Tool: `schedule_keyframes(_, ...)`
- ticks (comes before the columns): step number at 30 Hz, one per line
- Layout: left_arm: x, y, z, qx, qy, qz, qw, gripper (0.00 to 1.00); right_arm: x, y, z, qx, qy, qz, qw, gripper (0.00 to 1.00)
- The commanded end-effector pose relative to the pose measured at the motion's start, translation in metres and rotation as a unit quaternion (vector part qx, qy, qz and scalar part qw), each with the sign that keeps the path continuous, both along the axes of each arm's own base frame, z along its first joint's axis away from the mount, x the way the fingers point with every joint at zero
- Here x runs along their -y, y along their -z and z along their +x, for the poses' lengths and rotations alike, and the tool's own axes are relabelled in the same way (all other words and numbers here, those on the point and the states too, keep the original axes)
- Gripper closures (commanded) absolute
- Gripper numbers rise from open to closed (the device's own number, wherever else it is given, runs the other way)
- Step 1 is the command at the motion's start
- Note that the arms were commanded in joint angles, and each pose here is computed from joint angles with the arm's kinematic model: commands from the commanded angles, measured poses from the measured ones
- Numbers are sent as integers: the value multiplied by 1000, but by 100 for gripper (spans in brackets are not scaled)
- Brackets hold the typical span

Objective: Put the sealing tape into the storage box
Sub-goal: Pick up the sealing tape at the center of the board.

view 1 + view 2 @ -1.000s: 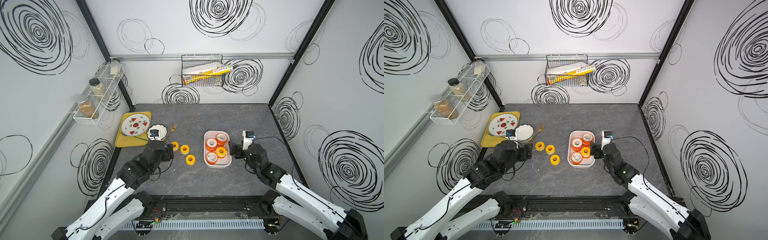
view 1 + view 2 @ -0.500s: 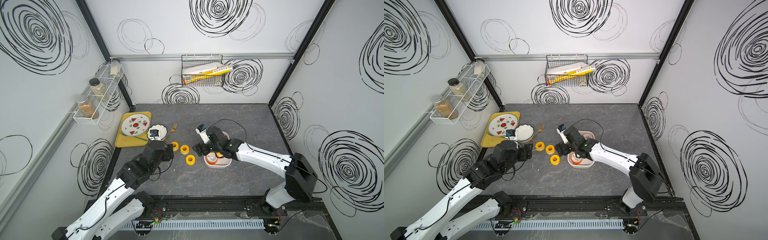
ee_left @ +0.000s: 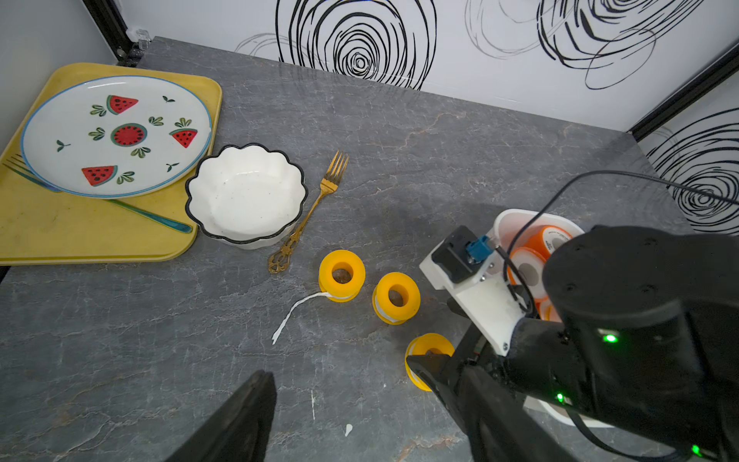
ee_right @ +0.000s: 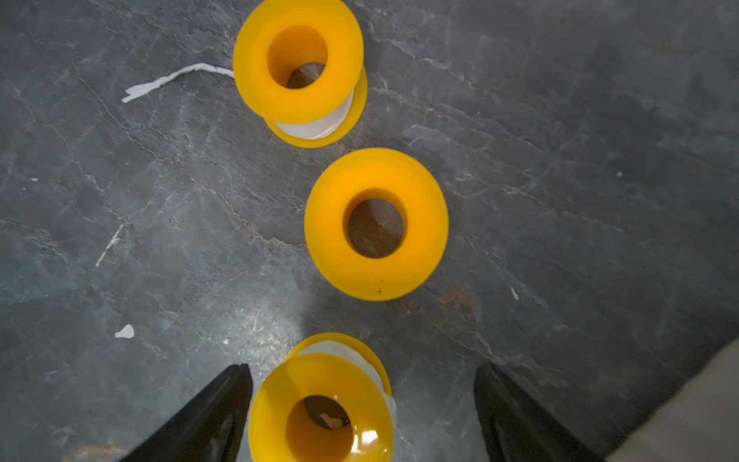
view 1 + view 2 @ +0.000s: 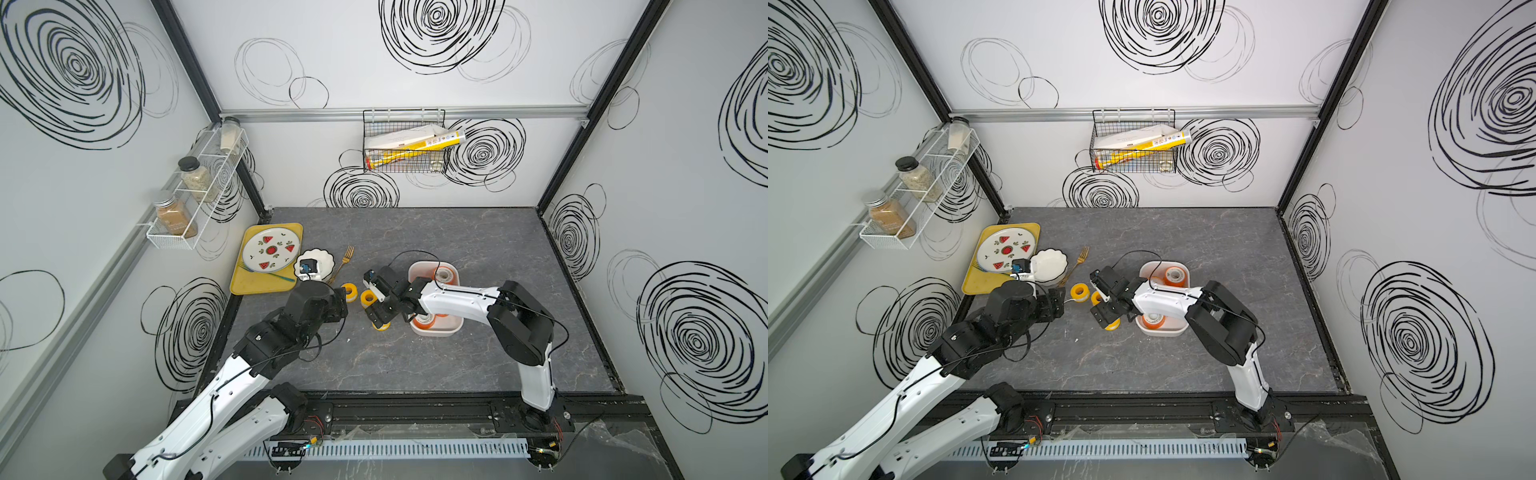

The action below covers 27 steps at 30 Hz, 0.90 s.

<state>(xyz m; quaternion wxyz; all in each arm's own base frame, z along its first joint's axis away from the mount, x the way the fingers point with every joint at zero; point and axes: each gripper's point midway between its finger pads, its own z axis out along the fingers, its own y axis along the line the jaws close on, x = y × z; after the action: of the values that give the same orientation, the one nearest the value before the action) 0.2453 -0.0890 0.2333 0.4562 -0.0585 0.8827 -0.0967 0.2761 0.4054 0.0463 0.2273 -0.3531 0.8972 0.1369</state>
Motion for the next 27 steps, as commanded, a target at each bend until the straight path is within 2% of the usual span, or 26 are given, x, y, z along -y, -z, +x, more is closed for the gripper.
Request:
schedule_keyframes(1,-1,-5,5,16,-6,-4,1000,20,3,9,-7,-10,1,-24,1000,8)
schedule_keyframes(13,0,-5,5,16,-3,-5,1000,20,3,26,-25,-26,-9,-48,998,15)
schedule_keyframes(21,1,-4,5,15,-2,-5,1000,21,3,31,-27,-26,-5,-62,998,31)
schedule_keyframes(25,1,-4,5,15,-2,-5,1000,20,0,22,-26,-21,-5,-51,998,42)
schedule_keyframes(27,1,-4,5,15,-2,-5,1000,20,-2,13,-25,-18,-5,-41,999,44)
